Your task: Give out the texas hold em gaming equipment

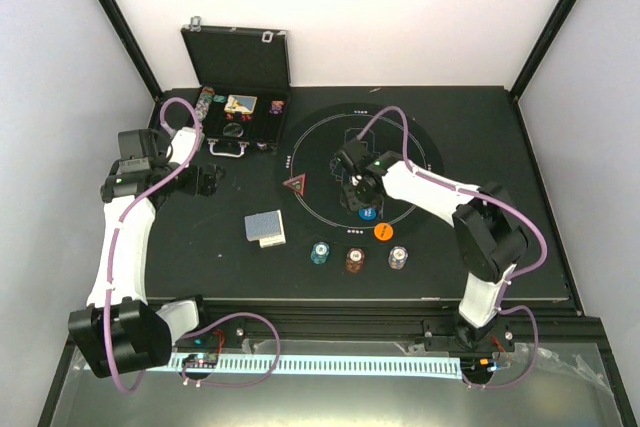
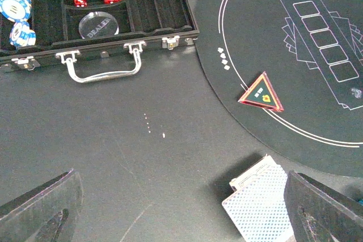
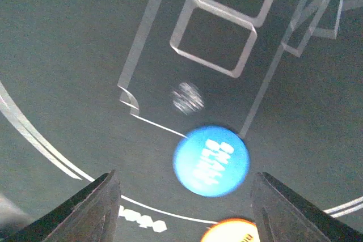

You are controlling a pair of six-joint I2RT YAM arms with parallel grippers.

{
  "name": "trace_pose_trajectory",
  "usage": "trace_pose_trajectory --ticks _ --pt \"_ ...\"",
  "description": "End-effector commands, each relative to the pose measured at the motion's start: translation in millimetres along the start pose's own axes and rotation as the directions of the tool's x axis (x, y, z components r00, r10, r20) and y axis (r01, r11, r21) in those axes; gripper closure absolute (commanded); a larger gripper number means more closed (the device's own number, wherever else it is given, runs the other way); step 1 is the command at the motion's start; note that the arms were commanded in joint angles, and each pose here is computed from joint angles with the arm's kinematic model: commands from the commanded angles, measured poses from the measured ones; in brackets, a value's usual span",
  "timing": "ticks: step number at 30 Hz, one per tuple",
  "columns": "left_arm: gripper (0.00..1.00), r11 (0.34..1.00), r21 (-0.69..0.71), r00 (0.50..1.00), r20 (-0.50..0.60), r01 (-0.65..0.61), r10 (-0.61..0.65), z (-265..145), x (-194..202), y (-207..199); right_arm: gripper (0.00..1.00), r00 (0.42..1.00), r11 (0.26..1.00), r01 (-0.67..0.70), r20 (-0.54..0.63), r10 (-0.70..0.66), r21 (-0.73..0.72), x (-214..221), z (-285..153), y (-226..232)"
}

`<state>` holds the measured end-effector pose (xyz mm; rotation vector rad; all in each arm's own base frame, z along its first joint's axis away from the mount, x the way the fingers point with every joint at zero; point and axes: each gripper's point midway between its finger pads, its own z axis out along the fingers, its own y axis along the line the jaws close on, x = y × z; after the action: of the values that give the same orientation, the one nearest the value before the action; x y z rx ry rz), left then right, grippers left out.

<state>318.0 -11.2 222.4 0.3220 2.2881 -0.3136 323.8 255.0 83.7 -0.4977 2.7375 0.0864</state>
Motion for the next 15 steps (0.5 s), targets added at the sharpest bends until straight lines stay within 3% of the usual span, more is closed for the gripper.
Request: trace_pose_trajectory --ticks 1,9,15 --pt "0.01 1.000 0.017 0.999 0.030 0.017 -0.017 -10 -12 -4 0.33 0.999 0.998 -0.035 -0.029 0.036 0.045 26 17 -24" --pt "0.01 1.000 0.014 0.999 0.036 0.020 -0.020 -12 -13 -5 0.34 0.997 0.997 -0.034 -0.070 0.039 0.067 45 34 -31" --pt "0.01 1.000 0.006 0.999 0.035 0.019 -0.020 -13 -13 -3 0.40 0.995 0.997 -0.033 -0.092 0.039 0.069 49 46 -32"
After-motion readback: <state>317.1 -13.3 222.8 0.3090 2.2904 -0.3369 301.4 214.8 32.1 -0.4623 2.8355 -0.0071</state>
